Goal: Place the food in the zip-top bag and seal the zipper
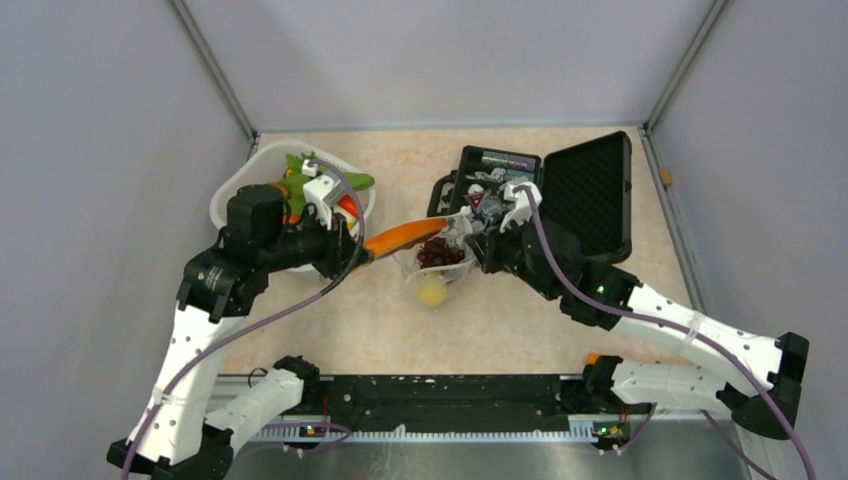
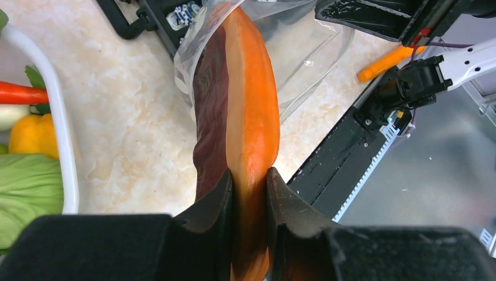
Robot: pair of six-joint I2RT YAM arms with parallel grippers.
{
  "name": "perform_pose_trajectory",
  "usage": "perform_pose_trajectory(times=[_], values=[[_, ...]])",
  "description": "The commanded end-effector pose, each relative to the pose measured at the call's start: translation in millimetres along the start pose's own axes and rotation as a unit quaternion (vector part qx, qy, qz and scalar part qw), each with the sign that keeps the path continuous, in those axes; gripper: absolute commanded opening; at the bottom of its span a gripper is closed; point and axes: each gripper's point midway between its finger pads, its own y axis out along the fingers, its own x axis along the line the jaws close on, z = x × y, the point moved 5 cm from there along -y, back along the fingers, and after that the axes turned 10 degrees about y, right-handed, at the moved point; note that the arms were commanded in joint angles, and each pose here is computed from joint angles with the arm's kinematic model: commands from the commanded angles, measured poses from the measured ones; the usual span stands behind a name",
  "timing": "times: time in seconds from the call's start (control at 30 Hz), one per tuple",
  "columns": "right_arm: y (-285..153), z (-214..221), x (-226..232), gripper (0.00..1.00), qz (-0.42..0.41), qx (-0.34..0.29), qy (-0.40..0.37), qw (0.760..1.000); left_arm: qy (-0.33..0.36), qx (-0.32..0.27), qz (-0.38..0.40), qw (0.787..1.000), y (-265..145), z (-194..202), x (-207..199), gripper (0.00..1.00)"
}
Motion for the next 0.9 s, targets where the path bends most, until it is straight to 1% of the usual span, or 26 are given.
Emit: perform_pose_trajectory(times=[0.0, 0.1, 0.23, 0.27, 0.33, 0.4, 0.47, 0.53, 0.6, 0.63, 0.7, 0.77, 0.83, 0.87], values=[[0.3, -15.9, -4.3, 0.0, 0.018, -0.031, 0.035, 0.999, 0.03, -0.043, -0.003, 0.999, -10.2, -18.7, -1.5, 0.0], [3.4, -16.6, -6.4, 0.0, 0.023, -0.03, 0.039, 0.999, 0.039, -0.048, 0.037, 0.997, -14.5, -21.3, -13.1, 0.0], [6.0, -17.3, -8.1, 0.0, 0.024, -0.031, 0.047, 0.998, 0.071, -0.08, 0.084, 0.991, -27.8, -26.3, -32.1, 0.0], [6.9, -17.1, -9.4, 0.0, 0.026, -0.03, 0.047, 0.998, 0.08, -0.091, 0.083, 0.989, -30.5, -29.6, -33.8, 0.0], [7.7, -16.3, -9.8, 0.0, 0.027, -0.028, 0.047, 0.998, 0.081, -0.113, 0.049, 0.989, -35.7, -37.0, -30.2, 0.0], [7.9, -15.4, -10.7, 0.0, 0.028, -0.026, 0.047, 0.998, 0.097, -0.135, 0.044, 0.985, -42.6, -42.3, -33.6, 0.0], [7.5, -15.2, -10.7, 0.0, 0.027, -0.025, 0.048, 0.998, 0.099, -0.164, 0.015, 0.981, -49.5, -50.3, -31.9, 0.0], [7.4, -14.6, -11.4, 0.0, 0.028, -0.024, 0.048, 0.998, 0.088, -0.187, -0.036, 0.978, -58.0, -57.9, -25.0, 0.0], [6.6, -15.1, -11.2, 0.0, 0.027, -0.025, 0.05, 0.998, 0.068, -0.211, -0.108, 0.969, -65.6, -64.1, -10.7, 0.0], [6.4, -14.8, -11.0, 0.0, 0.026, -0.025, 0.051, 0.998, 0.058, -0.222, -0.145, 0.963, -69.3, -66.5, -2.6, 0.0], [5.8, -15.8, -8.8, 0.0, 0.019, -0.025, 0.054, 0.998, 0.029, -0.237, -0.235, 0.942, -73.6, -69.1, 22.1, 0.0], [5.9, -15.6, -5.1, 0.0, 0.007, -0.022, 0.056, 0.998, -0.019, -0.231, -0.366, 0.901, -75.0, -66.0, 63.3, 0.0], [6.4, -15.2, -2.2, 0.0, -0.001, -0.018, 0.06, 0.998, -0.057, -0.208, -0.474, 0.853, -68.9, -60.7, 102.1, 0.0], [6.7, -14.7, -0.8, 0.0, -0.006, -0.017, 0.062, 0.998, -0.075, -0.199, -0.515, 0.831, -64.5, -59.0, 118.3, 0.0]])
